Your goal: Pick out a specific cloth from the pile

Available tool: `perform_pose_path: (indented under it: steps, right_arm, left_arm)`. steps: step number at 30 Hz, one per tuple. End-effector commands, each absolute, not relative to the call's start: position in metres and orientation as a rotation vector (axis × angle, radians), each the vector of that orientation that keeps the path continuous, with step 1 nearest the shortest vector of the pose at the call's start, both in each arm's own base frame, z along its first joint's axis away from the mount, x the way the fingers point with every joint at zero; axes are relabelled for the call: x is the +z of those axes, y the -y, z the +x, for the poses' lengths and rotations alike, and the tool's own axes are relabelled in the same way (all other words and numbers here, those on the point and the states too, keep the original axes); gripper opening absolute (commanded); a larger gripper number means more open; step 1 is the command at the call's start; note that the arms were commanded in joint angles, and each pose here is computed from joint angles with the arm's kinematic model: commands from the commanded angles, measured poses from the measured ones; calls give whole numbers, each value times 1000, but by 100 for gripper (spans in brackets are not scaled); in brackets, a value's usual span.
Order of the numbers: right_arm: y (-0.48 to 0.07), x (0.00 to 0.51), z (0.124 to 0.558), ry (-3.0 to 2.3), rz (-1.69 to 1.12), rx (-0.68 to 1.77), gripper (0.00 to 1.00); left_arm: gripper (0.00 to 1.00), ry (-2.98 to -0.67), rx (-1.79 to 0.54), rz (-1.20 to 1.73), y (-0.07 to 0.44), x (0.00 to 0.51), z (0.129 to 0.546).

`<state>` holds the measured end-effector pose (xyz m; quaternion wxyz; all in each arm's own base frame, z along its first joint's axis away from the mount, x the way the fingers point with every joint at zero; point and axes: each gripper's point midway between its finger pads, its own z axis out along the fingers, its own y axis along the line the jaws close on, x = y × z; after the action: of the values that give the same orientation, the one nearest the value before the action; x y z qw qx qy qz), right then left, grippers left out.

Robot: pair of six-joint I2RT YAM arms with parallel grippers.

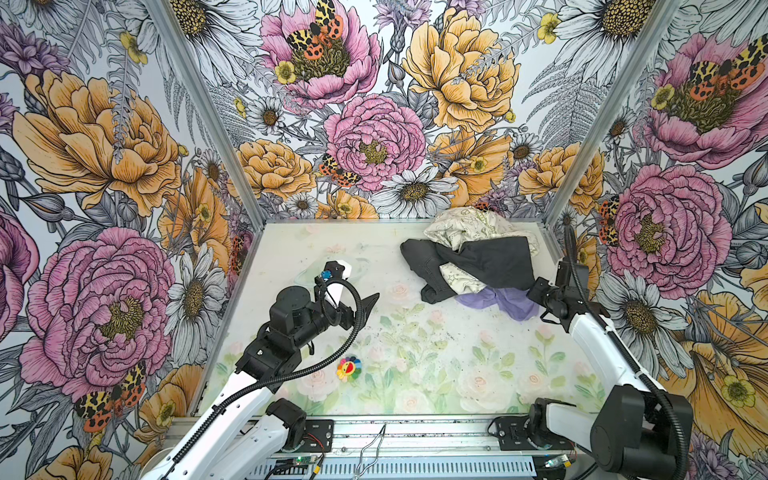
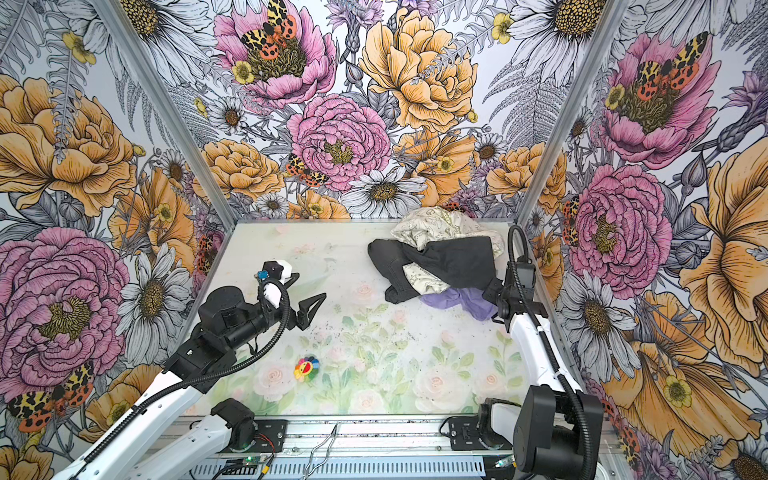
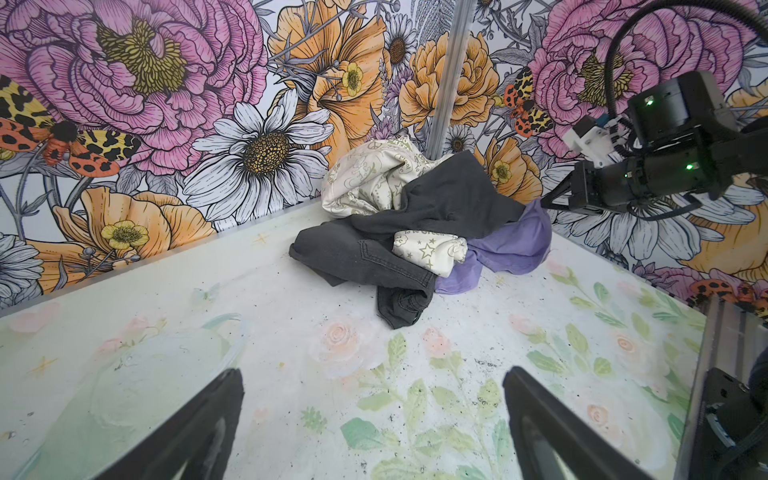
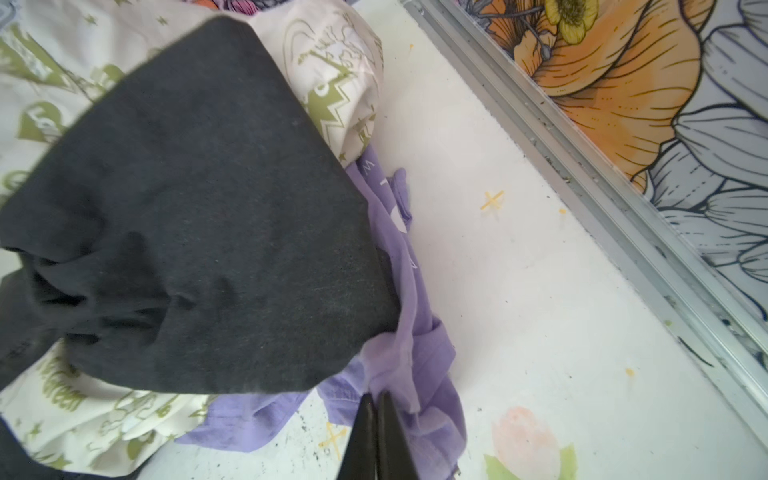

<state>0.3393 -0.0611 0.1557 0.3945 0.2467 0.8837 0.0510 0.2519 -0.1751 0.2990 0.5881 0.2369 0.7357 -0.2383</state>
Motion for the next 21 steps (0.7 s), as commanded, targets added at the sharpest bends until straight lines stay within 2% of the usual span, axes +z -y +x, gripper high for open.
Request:
perform_pose_path:
  steps: [1, 21]
  right_arm:
    - [57, 200, 347, -2126, 615, 208, 0]
    - [47, 354, 354, -1792, 509, 318, 0]
  left_arm:
    - [99, -1722, -569, 548, 174, 296, 251]
    - [99, -1717, -568, 543, 173, 297, 249]
